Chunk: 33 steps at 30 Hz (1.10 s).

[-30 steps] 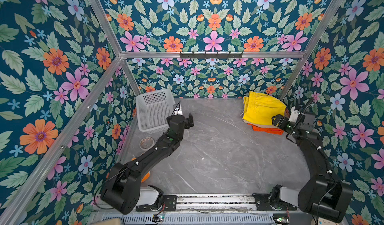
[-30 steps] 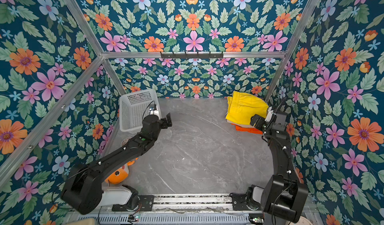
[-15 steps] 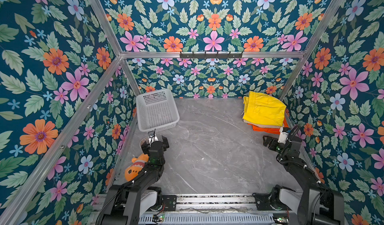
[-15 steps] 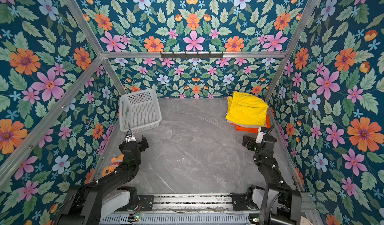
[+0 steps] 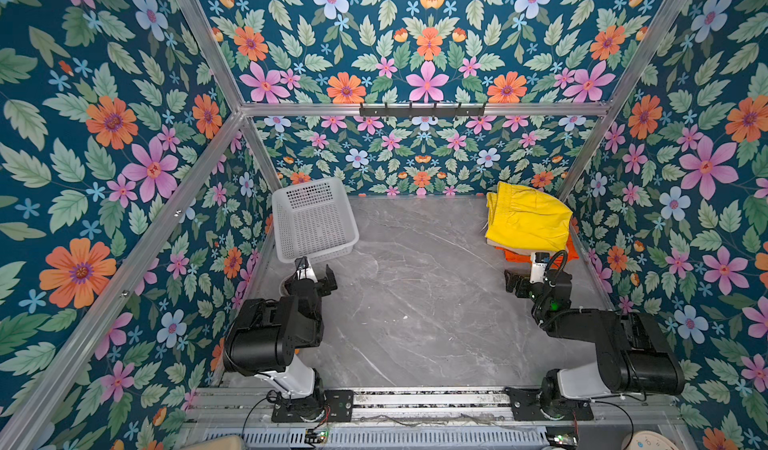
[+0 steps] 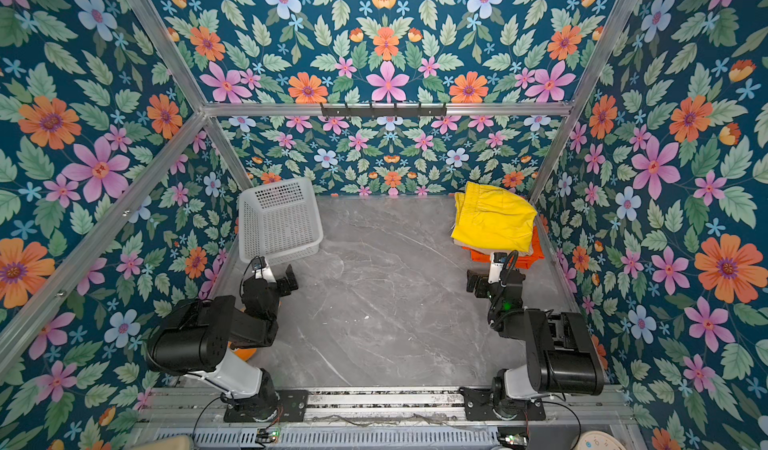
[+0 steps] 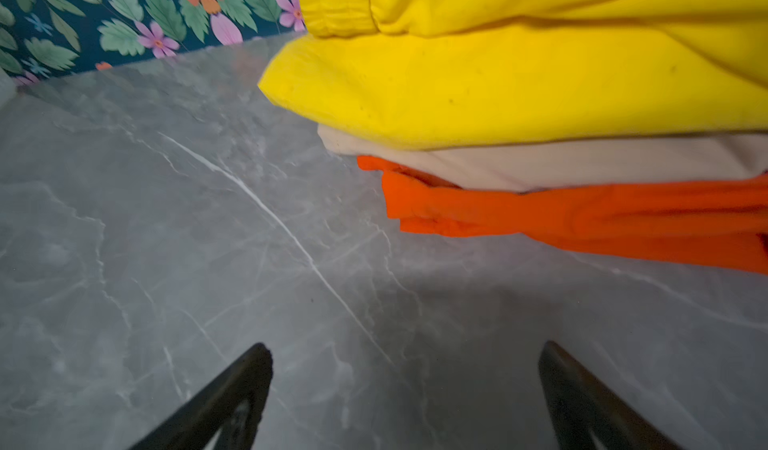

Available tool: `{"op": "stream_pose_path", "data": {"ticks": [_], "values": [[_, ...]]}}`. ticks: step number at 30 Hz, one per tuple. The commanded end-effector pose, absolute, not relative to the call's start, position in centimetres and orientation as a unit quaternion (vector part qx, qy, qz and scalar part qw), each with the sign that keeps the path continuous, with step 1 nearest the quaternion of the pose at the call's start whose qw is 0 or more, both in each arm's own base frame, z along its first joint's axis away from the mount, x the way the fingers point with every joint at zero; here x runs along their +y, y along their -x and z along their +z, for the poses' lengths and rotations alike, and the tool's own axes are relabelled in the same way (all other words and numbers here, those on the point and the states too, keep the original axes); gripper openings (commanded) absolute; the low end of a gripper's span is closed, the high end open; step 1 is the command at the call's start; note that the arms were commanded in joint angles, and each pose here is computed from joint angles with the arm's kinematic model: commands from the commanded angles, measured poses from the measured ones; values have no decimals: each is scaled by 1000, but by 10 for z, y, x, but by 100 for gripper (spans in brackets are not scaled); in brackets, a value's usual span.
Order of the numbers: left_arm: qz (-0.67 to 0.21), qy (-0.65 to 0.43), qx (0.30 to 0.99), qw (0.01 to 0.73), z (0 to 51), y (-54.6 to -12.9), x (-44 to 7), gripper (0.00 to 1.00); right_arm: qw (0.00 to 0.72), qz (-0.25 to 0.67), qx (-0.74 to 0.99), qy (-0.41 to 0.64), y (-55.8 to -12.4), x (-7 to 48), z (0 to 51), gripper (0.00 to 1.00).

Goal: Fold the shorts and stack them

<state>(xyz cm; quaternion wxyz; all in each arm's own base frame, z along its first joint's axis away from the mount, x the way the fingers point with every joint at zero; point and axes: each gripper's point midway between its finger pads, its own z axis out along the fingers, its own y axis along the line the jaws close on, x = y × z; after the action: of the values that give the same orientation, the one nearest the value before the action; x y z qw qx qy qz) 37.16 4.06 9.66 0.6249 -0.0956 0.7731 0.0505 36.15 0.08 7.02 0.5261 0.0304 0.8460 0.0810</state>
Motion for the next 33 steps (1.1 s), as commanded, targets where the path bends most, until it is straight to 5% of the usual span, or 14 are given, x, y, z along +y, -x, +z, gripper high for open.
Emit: {"op": "stream_pose_path", "data": {"ticks": [1, 33], "values": [[34, 74, 758, 648, 112, -383, 33, 100, 581, 64, 811, -25, -376, -4, 99, 99], [21, 25, 772, 635, 108, -391, 15, 100, 572, 63, 818, -27, -375, -5, 97, 99]]}}
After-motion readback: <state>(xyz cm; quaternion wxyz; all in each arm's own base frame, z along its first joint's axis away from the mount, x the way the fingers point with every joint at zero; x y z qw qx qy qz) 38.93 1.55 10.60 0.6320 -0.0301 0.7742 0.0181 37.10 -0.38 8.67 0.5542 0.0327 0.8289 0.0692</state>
